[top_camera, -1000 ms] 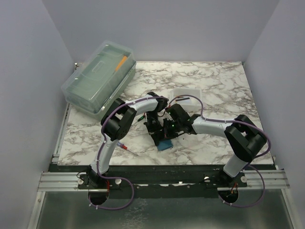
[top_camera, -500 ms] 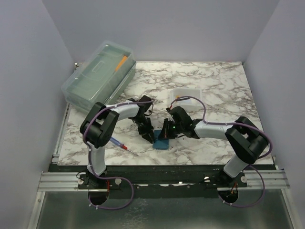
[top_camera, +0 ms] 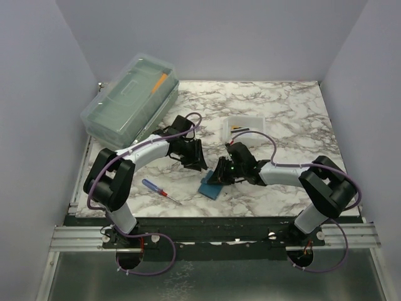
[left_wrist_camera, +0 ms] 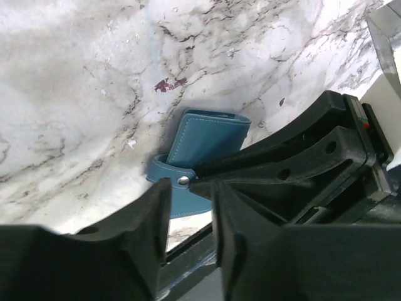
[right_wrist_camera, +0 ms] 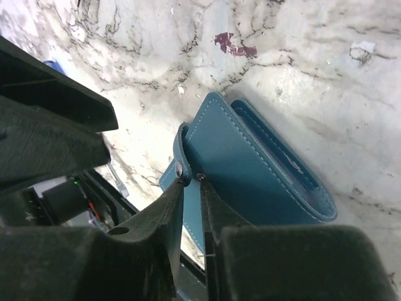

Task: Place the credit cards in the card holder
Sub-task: Close the card holder at the center of the board.

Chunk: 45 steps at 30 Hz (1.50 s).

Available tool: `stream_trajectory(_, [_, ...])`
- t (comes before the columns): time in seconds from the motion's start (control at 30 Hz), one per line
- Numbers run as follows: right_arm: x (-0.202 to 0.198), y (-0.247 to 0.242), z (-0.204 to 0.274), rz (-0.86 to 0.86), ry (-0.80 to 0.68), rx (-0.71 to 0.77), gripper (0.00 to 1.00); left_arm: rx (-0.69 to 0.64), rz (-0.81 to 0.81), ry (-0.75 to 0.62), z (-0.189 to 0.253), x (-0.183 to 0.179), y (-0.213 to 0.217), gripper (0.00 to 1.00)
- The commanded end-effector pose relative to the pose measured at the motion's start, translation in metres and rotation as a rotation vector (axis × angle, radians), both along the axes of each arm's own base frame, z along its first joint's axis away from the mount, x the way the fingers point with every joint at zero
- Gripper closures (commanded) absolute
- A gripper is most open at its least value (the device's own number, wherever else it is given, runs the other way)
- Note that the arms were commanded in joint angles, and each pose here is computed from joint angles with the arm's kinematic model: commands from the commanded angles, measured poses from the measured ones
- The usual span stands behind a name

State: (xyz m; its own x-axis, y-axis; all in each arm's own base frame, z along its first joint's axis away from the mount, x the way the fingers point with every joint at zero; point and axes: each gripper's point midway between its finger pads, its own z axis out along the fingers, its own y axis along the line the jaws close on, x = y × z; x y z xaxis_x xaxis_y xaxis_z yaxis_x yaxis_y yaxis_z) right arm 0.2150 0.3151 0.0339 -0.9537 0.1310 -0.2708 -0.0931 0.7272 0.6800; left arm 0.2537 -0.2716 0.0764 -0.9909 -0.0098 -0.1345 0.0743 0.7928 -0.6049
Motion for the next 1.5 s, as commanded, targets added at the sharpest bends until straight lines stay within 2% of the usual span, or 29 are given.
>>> stream_trajectory(0.0, [0.000, -0.003, 0.003, -0.096, 0.069, 0.042, 0.77, -0.054, -0.058, -0.034, 0.003, -0.005, -0.001, 0.68])
stream_trajectory(0.23, [0.002, 0.001, 0.001, -0.140, 0.121, 0.061, 0.76, -0.049, -0.040, 0.017, -0.019, -0.028, 0.007, 0.71])
stream_trajectory(0.37, [0.006, 0.004, 0.015, -0.146, 0.093, 0.097, 0.71, -0.056, -0.023, 0.000, -0.022, -0.025, 0.006, 0.64])
stream_trajectory(0.47, [0.010, 0.002, 0.022, -0.162, 0.078, 0.087, 0.69, -0.044, 0.000, -0.021, -0.021, -0.016, 0.006, 0.64])
stream_trajectory(0.53, [0.011, 0.003, 0.025, -0.159, 0.080, 0.080, 0.68, -0.040, 0.003, -0.015, -0.024, -0.015, 0.005, 0.66])
stream_trajectory(0.7, [0.014, 0.006, 0.025, -0.152, 0.089, 0.067, 0.67, -0.038, -0.009, 0.050, -0.038, -0.020, 0.003, 0.77])
stream_trajectory(0.73, [0.014, 0.007, 0.024, -0.152, 0.092, 0.066, 0.67, -0.039, -0.013, 0.054, -0.040, -0.020, 0.002, 0.82])
stream_trajectory(0.8, [0.013, 0.008, 0.021, -0.145, 0.103, 0.059, 0.68, -0.036, -0.014, 0.053, -0.040, -0.020, 0.002, 0.85])
stream_trajectory(1.1, [0.012, 0.011, 0.010, -0.137, 0.131, 0.053, 0.70, -0.034, -0.017, 0.045, -0.040, -0.023, 0.005, 0.86])
stream_trajectory(1.23, [0.008, 0.004, 0.007, -0.162, 0.138, 0.039, 0.66, -0.038, -0.023, 0.044, -0.039, -0.024, 0.005, 0.86])
stream_trajectory(1.47, [0.004, -0.004, 0.005, -0.186, 0.146, 0.026, 0.65, -0.045, -0.034, 0.045, -0.039, -0.026, 0.004, 0.86])
